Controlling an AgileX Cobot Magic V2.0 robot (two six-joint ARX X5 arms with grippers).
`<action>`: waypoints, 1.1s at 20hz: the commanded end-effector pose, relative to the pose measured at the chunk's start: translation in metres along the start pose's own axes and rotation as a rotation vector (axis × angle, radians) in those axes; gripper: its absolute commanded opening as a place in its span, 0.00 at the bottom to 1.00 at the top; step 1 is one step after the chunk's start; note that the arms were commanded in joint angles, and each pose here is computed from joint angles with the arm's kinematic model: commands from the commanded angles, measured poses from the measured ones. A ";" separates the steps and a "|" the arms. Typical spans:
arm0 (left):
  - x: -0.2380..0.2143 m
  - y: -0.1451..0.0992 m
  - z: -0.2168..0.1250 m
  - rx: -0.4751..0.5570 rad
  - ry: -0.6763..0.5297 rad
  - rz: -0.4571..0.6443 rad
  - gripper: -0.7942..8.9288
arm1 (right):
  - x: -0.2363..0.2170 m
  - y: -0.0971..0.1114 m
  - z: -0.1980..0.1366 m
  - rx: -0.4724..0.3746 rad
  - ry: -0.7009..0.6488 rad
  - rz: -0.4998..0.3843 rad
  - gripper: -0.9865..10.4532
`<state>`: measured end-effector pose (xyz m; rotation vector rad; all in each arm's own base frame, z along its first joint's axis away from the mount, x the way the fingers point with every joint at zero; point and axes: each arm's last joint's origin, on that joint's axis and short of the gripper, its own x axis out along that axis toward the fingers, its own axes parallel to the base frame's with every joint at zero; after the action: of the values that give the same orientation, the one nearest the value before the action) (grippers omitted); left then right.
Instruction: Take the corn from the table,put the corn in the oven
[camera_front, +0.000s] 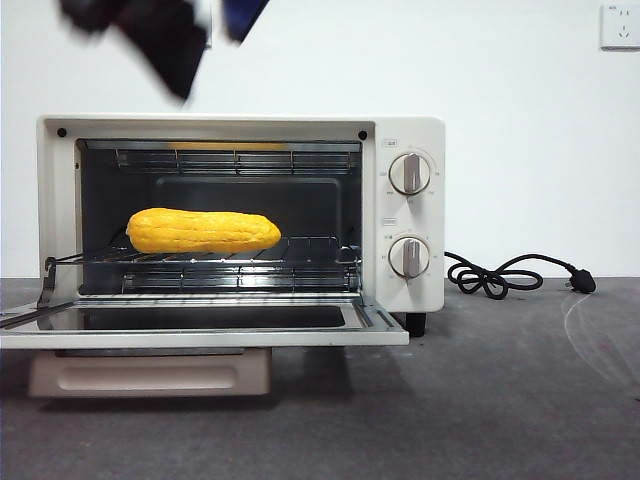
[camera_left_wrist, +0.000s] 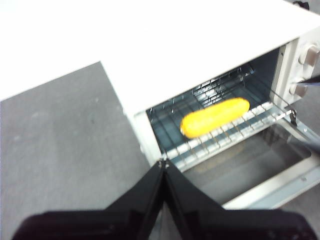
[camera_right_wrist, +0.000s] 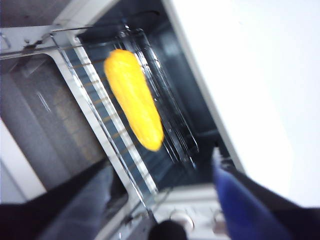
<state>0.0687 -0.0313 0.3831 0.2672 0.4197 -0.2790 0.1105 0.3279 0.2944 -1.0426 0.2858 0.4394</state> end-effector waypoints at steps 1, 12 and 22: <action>0.016 -0.004 0.006 0.035 0.025 -0.015 0.07 | -0.025 -0.022 -0.005 0.130 -0.034 0.012 0.17; 0.080 -0.010 0.014 0.018 0.203 -0.221 0.07 | -0.079 -0.093 -0.045 0.325 -0.119 0.220 0.08; 0.108 0.034 -0.014 -0.279 0.273 -0.371 0.07 | -0.073 -0.137 -0.081 0.461 -0.110 0.421 0.08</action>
<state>0.1683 -0.0235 0.3367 -0.0296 0.7616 -0.5451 0.1077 0.1836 0.3913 -0.5283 0.4727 0.7531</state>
